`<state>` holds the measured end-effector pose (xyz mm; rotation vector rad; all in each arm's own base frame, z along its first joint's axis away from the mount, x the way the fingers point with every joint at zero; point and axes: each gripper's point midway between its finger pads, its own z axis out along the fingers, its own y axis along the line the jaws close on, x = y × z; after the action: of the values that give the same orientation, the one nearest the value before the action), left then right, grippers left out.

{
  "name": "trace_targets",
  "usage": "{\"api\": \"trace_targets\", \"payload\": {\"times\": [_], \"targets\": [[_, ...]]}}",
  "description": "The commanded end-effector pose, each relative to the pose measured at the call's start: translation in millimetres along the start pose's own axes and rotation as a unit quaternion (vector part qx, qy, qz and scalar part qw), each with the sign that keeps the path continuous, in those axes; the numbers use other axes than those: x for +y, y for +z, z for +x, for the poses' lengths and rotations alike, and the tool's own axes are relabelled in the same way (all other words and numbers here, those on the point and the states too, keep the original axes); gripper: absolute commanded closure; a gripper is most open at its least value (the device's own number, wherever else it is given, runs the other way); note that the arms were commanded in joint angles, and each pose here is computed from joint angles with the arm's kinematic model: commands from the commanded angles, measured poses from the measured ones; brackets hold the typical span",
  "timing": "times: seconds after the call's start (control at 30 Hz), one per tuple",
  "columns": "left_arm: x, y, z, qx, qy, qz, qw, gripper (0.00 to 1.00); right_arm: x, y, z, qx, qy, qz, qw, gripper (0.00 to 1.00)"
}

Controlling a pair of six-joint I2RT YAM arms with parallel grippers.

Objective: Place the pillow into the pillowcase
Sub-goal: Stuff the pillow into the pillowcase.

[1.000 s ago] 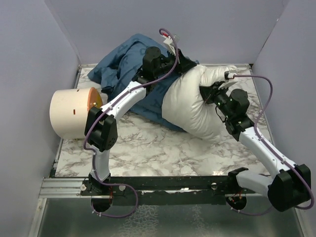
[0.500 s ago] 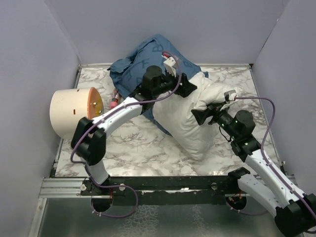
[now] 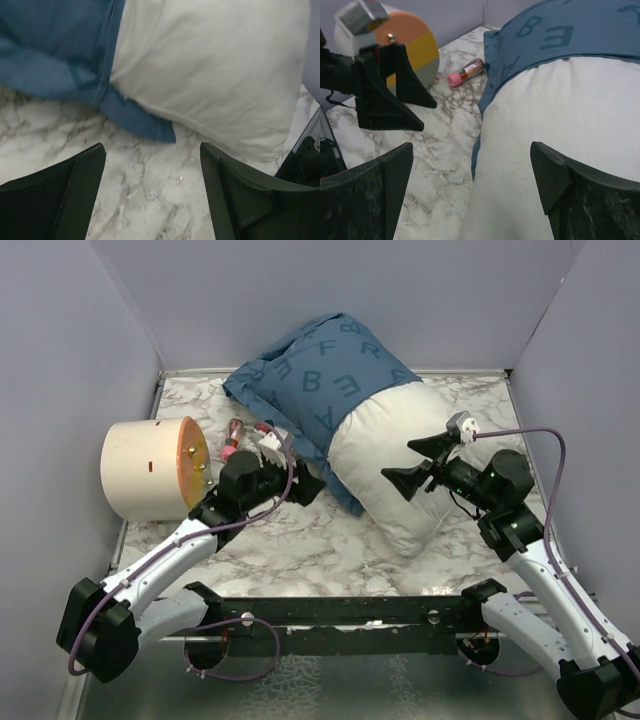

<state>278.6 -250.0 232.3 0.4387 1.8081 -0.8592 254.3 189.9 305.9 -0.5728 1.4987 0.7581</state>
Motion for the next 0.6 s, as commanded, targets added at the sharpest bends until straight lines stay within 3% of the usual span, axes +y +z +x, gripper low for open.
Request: {"api": "trace_targets", "payload": {"times": [0.0,0.1,0.27,0.43,0.57], "targets": [[21.1,-9.3,39.9,-0.002,-0.093,-0.046,0.995,0.23,7.4,12.8,9.2,0.052,-0.003,-0.042,0.998,0.00],[27.2,2.0,50.5,-0.004,-0.128,-0.041,0.991,0.16,-16.2,27.8,35.6,0.119,0.014,0.002,0.993,0.00],[29.3,33.1,56.3,-0.019,-0.191,-0.001,0.981,0.08,-37.0,40.8,36.0,0.143,-0.012,0.047,0.989,0.00],[44.1,62.2,73.2,-0.014,-0.234,0.013,0.972,0.10,-33.8,62.9,25.9,0.150,-0.036,0.050,0.987,0.00],[56.8,87.1,87.4,0.009,-0.249,0.003,0.969,0.21,-14.9,89.1,25.7,0.159,-0.071,0.049,0.984,0.00]]}}
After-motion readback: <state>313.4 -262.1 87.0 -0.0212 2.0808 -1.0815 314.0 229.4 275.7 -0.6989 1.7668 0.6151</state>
